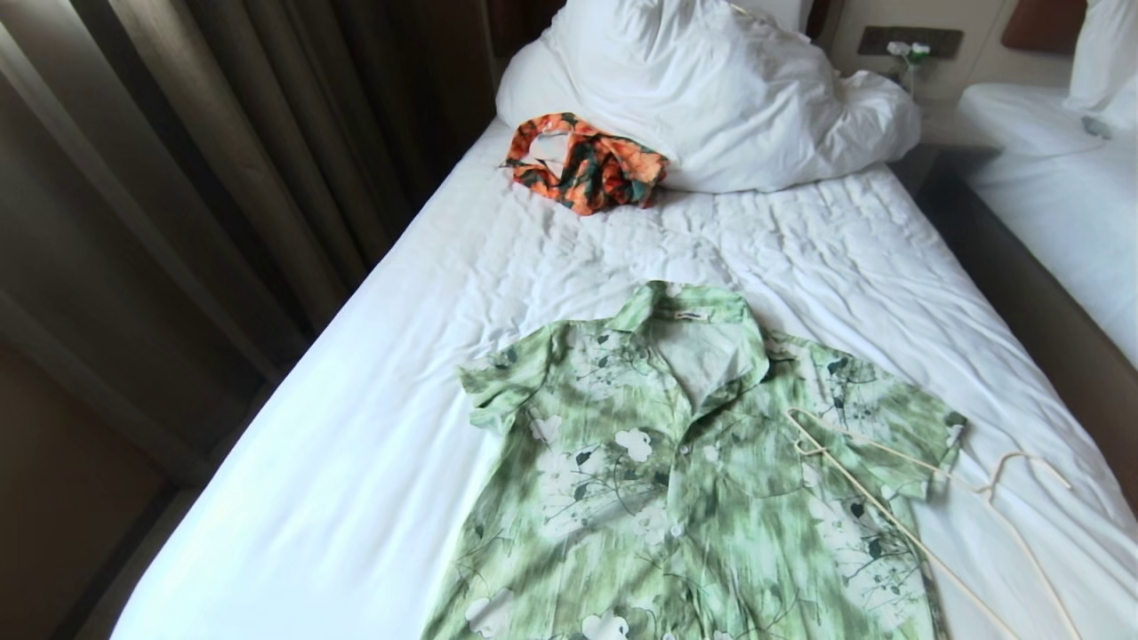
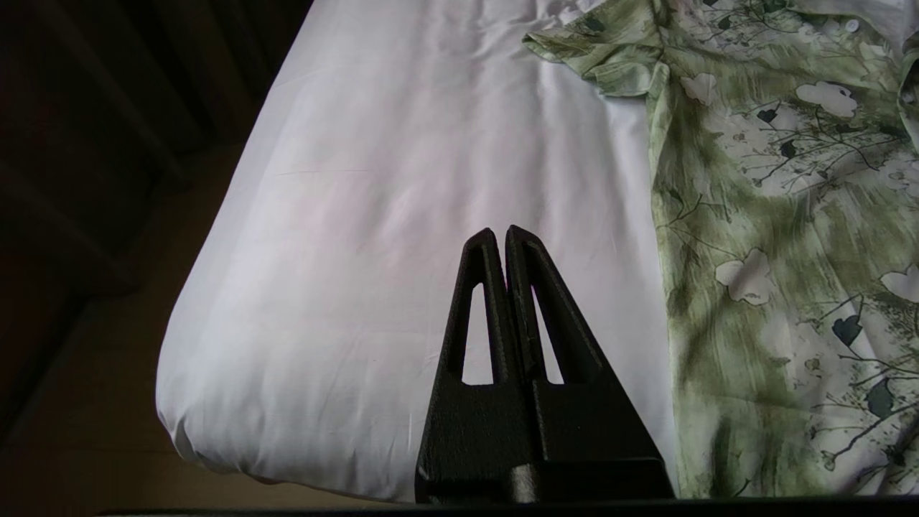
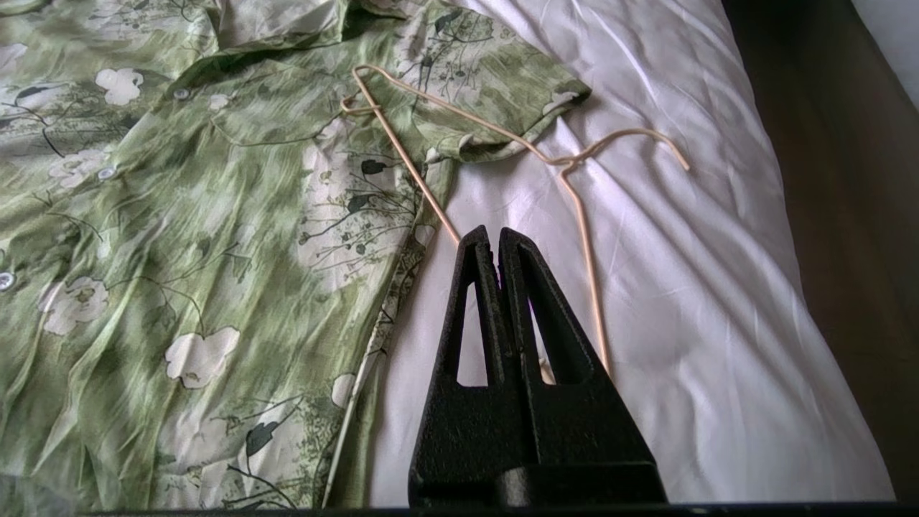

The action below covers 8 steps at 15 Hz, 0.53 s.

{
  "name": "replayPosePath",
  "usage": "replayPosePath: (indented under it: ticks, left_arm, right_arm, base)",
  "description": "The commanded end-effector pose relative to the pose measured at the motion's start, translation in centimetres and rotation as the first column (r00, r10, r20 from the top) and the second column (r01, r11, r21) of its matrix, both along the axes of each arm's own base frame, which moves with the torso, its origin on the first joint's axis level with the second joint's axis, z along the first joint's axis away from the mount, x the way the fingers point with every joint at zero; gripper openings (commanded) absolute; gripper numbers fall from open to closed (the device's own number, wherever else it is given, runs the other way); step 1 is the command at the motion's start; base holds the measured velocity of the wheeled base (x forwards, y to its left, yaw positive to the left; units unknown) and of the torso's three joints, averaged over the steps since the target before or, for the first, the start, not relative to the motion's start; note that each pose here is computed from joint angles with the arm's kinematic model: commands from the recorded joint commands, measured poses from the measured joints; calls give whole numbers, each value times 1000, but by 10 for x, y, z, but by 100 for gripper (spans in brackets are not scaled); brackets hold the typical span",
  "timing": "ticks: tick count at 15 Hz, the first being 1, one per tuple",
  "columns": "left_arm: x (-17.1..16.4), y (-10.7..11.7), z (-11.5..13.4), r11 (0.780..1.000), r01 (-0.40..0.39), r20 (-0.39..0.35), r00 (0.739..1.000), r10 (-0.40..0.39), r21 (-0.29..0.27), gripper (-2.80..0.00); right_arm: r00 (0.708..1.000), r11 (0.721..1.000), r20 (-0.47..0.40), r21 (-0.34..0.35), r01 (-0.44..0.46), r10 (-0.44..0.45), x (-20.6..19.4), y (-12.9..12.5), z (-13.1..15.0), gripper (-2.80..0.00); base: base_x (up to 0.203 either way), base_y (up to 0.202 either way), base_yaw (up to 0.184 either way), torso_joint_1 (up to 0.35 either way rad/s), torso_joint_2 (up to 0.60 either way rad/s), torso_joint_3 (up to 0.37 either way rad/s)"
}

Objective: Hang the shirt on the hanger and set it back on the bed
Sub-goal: Lift the shirt and hanger

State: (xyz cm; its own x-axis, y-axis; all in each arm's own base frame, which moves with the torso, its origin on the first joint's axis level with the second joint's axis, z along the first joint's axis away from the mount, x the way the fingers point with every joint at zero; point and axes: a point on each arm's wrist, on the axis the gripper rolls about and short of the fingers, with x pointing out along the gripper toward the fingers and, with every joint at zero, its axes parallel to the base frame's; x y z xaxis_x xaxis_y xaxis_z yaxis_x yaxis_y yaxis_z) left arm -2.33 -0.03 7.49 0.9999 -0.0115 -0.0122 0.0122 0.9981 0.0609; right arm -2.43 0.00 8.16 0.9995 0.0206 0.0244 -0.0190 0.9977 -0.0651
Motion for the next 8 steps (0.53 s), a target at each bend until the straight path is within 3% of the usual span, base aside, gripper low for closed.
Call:
replayPosePath:
  ticks: [1, 4, 8]
  left_arm:
    - [0, 0, 0, 1000, 1, -2, 1000, -1, 0, -280]
    - [0, 0, 0, 1000, 1, -2, 1000, -1, 0, -280]
    - [0, 0, 0, 1000, -1, -2, 1000, 1, 0, -280]
  right_arm:
    - [1000, 1000, 27, -1, -2, 2, -3, 0, 11, -280]
    - [1000, 1000, 31, -1, 0, 0, -15, 0, 42, -280]
    - [998, 1000, -62, 6, 2, -2, -2, 0, 72, -280]
  base:
    - [0, 0, 0, 0, 0, 0]
    - [0, 0, 0, 0, 0, 0]
    - [0, 0, 0, 0, 0, 0]
